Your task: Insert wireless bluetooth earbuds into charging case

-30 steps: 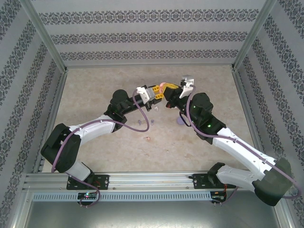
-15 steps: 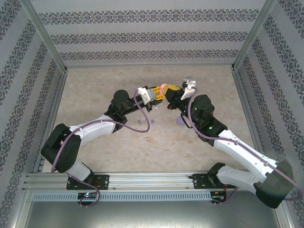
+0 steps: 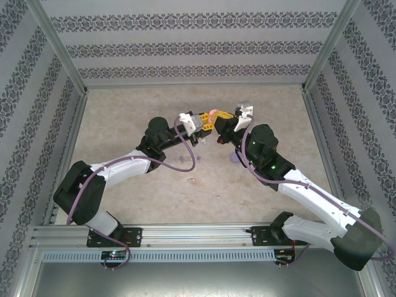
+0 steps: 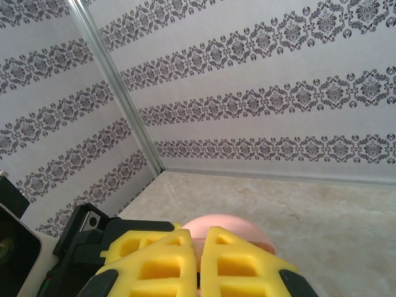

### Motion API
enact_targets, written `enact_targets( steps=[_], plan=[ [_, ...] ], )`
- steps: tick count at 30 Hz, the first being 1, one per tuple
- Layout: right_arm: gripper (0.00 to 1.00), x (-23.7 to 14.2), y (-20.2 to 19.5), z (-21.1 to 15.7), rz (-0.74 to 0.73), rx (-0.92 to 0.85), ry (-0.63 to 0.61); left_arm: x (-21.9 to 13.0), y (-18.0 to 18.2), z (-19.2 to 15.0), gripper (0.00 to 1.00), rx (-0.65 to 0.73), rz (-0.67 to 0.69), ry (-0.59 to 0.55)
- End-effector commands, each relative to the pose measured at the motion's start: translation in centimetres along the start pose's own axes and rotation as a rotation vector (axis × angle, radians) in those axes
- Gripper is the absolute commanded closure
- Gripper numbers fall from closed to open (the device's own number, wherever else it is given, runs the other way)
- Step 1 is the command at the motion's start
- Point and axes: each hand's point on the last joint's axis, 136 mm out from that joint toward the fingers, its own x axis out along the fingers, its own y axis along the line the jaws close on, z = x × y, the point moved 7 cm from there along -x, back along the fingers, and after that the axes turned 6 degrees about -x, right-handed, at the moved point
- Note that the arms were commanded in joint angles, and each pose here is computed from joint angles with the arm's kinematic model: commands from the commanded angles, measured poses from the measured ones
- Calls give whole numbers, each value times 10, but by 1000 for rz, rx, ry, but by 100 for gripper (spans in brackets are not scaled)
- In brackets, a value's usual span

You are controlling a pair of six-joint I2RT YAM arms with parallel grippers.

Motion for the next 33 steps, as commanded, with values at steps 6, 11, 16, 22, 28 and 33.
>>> enact_targets(
  steps=[6, 11, 16, 22, 28, 33],
  plan=[
    [100, -3, 2, -39, 7, -44, 130, 3, 16, 54, 100, -19, 101, -185],
    [100, -4, 3, -41, 13, -45, 134, 4, 18, 57, 100, -63, 117, -193],
    [100, -1, 5, -45, 32, -43, 154, 6, 19, 57, 100, -73, 119, -189],
    [100, 4, 6, -49, 11, -41, 188, 9, 17, 46, 100, -41, 108, -151],
    [99, 6, 5, -54, -65, -23, 221, 13, 15, 29, 100, -28, 107, -104],
    [85, 7, 5, -55, -131, 35, 222, 14, 16, 14, 100, -38, 122, -88]
  ],
)
